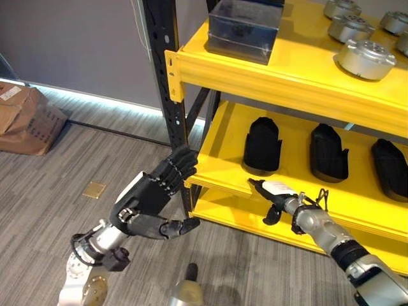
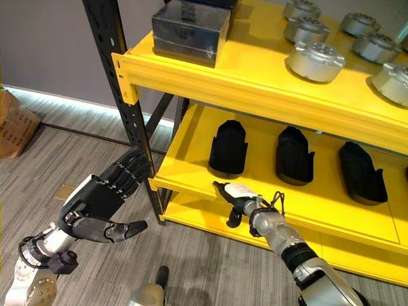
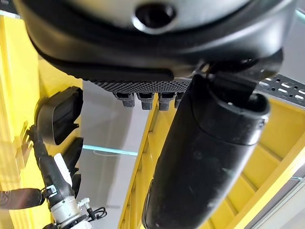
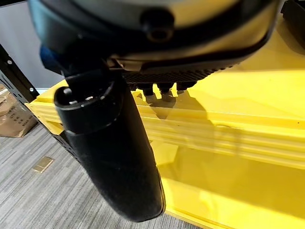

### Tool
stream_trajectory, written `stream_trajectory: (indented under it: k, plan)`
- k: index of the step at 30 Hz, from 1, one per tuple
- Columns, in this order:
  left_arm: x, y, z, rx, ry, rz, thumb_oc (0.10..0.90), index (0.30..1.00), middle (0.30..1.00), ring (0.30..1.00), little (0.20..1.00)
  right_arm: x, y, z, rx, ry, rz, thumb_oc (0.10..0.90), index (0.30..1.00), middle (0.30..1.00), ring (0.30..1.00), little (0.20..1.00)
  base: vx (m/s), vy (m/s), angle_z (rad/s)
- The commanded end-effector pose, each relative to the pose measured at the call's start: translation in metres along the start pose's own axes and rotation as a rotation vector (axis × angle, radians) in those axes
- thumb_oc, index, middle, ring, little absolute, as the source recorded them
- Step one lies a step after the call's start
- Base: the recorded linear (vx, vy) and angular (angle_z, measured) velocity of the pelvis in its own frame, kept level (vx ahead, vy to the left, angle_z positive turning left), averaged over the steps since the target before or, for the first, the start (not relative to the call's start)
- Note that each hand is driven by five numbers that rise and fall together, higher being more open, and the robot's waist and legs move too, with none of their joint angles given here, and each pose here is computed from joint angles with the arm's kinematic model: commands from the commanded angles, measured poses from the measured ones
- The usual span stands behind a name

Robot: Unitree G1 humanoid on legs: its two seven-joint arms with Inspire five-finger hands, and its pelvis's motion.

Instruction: Move parts from the plastic box to the shelf.

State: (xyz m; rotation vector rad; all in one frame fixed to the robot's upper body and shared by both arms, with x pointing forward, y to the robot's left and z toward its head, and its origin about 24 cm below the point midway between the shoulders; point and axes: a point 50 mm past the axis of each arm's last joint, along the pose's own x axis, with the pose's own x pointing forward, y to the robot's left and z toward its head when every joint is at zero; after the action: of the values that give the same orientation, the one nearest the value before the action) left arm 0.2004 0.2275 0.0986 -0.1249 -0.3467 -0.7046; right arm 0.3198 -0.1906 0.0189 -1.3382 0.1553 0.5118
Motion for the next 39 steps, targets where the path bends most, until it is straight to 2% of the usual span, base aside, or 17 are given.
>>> stream_trajectory:
  k: [1, 39]
  plan:
    - [0.029, -0.009, 0.034, 0.071, -0.187, -0.123, 0.9, 1.0, 1.0, 1.0, 1.0, 0.012, -0.039, 0.008, -0.054, -0.012, -0.088, 0.9, 1.0, 1.0, 1.0, 1.0, 0.03, -0.045, 0.02]
    - [0.041, -0.017, 0.039, 0.052, -0.119, -0.19, 0.9, 1.0, 1.0, 1.0, 1.0, 0.02, -0.056, -0.018, -0.022, 0.129, -0.095, 0.9, 1.0, 1.0, 1.0, 1.0, 0.04, -0.059, 0.04]
